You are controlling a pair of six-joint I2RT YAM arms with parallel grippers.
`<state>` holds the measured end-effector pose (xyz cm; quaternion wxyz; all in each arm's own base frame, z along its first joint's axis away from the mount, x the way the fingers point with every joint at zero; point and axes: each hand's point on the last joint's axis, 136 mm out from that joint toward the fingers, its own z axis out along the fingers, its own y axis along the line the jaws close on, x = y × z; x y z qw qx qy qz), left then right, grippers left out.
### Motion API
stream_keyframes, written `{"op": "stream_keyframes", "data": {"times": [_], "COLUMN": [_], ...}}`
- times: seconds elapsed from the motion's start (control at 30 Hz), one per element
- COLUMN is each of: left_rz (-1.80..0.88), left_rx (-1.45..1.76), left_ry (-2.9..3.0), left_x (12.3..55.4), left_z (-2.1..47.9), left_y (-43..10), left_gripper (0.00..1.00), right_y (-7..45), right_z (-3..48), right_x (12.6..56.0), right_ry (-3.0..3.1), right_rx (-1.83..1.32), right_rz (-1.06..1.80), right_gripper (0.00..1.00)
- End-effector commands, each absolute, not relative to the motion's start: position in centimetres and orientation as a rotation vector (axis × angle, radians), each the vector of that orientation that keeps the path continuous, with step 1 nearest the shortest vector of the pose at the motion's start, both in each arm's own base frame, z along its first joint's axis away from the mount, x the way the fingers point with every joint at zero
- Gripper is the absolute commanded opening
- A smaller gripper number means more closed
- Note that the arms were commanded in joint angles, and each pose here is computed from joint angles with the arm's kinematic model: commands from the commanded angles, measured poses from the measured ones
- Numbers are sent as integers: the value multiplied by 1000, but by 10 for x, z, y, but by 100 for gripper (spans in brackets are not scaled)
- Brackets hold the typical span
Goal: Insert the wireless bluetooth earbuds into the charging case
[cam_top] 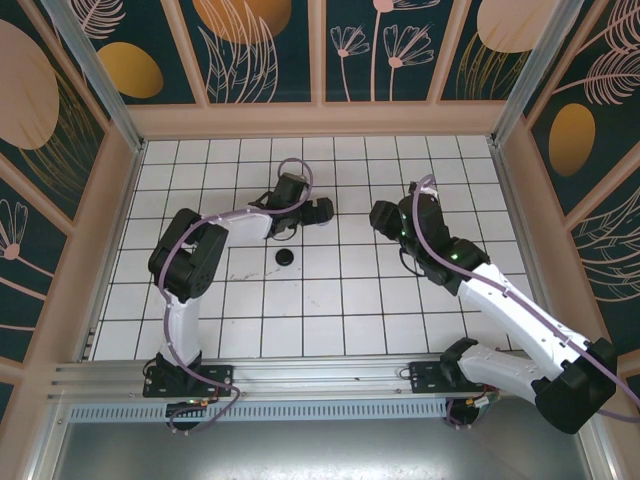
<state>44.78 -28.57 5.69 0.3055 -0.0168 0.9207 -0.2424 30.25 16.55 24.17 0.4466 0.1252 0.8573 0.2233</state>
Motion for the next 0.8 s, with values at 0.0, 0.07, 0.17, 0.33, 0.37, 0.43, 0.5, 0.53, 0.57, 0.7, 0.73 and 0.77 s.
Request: {"op": "stream_keyframes", "data": {"times": [0.0,0.07,0.17,0.33,0.37,0.43,0.5,0.53,0.57,0.7,0.73,0.77], "left_rz": [-547,-511,-449,-385,-373,-345,-304,-281,-265,-153,-121,-93], "left_rx": [19,50,88,87,81,75,70,79,89,169,174,183], "left_ry": [2312,2257,2157,1947,1911,1812,1728,1669,1623,1486,1481,1480], "left_x": [467,469,469,452,448,436,421,412,403,368,363,359], "left_z": [122,150,196,276,288,314,329,338,344,350,349,347], "left_y": [-271,-265,-254,-226,-220,-206,-189,-181,-175,-151,-145,-141], "left_gripper": [99,99,99,99,99,99,99,99,99,99,99,99], "right_y": [150,138,118,77,70,54,38,28,20,-11,-17,-21], "right_z": [268,274,287,302,304,309,314,316,316,304,297,289], "right_x": [303,305,310,320,321,325,328,328,329,333,335,337], "right_ry": [2065,2052,2026,1956,1941,1904,1853,1822,1796,1678,1659,1650], "right_rx": [334,343,353,439,456,490,528,554,573,682,701,710], "right_rz": [501,434,342,171,148,89,17,-20,-48,-114,-114,-123], "right_gripper": [74,87,98,99,99,99,99,99,99,99,99,99]}}
